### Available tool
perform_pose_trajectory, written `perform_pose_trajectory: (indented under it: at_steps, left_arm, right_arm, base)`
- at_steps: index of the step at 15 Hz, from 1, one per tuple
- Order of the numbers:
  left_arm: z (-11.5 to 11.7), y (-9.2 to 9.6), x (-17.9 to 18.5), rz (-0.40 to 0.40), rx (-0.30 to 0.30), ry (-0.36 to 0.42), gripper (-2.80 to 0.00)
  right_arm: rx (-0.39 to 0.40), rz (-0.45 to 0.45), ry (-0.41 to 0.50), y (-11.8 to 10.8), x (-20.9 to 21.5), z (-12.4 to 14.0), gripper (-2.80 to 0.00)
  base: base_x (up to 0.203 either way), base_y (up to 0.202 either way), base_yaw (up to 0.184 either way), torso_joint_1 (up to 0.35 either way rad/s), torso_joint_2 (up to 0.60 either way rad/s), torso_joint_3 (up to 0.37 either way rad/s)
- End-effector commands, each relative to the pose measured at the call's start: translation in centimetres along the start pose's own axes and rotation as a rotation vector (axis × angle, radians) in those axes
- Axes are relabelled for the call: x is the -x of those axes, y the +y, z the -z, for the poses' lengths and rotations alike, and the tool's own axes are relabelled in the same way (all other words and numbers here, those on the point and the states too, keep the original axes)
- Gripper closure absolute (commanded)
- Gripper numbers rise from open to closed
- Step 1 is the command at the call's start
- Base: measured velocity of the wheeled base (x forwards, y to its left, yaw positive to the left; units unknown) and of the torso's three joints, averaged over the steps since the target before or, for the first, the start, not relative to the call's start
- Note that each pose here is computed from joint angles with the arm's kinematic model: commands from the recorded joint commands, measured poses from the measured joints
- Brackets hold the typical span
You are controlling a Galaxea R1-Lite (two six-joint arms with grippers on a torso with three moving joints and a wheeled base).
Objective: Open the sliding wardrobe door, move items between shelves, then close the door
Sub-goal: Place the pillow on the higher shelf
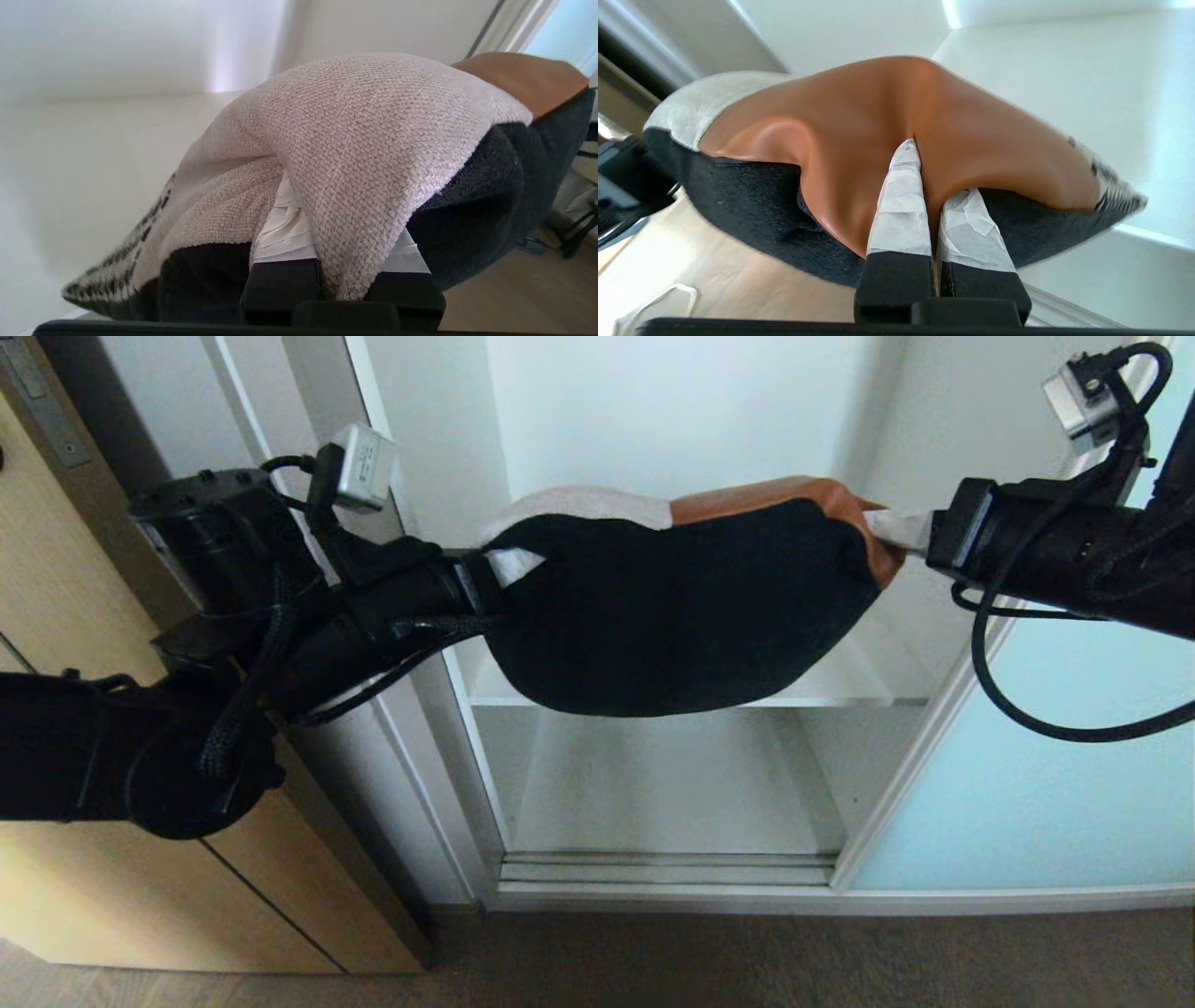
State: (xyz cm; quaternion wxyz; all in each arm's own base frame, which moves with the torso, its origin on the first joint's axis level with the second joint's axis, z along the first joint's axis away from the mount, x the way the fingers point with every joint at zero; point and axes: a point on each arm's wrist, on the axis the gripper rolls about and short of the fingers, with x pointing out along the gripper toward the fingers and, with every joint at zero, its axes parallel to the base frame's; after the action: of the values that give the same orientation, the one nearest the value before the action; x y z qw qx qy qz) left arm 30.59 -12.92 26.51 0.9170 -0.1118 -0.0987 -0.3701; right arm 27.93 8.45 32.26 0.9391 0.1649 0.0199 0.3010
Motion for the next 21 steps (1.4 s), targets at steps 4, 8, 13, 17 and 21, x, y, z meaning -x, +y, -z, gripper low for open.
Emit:
perform_pose_trajectory:
  at_steps: [4,8,13,17,21]
  left_arm:
    - [4.3,2.0,-2.6,-0.012,0.018,0.034,0.00]
    - [2.8,2.1,-3.7,-0.001,-0.006,-0.022,0.00]
    - [-0.7,0.9,-3.0,0.021,-0.040,-0.100,0.00]
    - [-2.7,0.5,-3.2,0.026,-0.054,-0.124,0.00]
    - [2.6,2.7,-5.1,-0.010,-0.023,-0.007,0.00]
  right_arm:
    - [0.030,0.054,0.031,-4.1,-2.3,2.5,0.00]
    - [0.052,0.039,-0.021,-4.0,-2.3,1.1,0.00]
    - [0.061,-0.005,-0.136,-2.3,-0.6,-1.4,0.00]
    - [0.069,-0.005,-0.156,-2.5,-0.4,-2.2,0.00]
    - [0.023,0.062,-0.059,-6.7,-3.1,0.9,0.00]
  base:
    - [0.000,0.000,0.000,0.000,0.00,0.000]
    - [0.000,0.000,0.000,0.000,0.00,0.000]
    - [0.000,0.000,0.000,0.000,0.00,0.000]
    - [0.000,0.000,0.000,0.000,0.00,0.000]
    - [0.000,0.000,0.000,0.000,0.00,0.000]
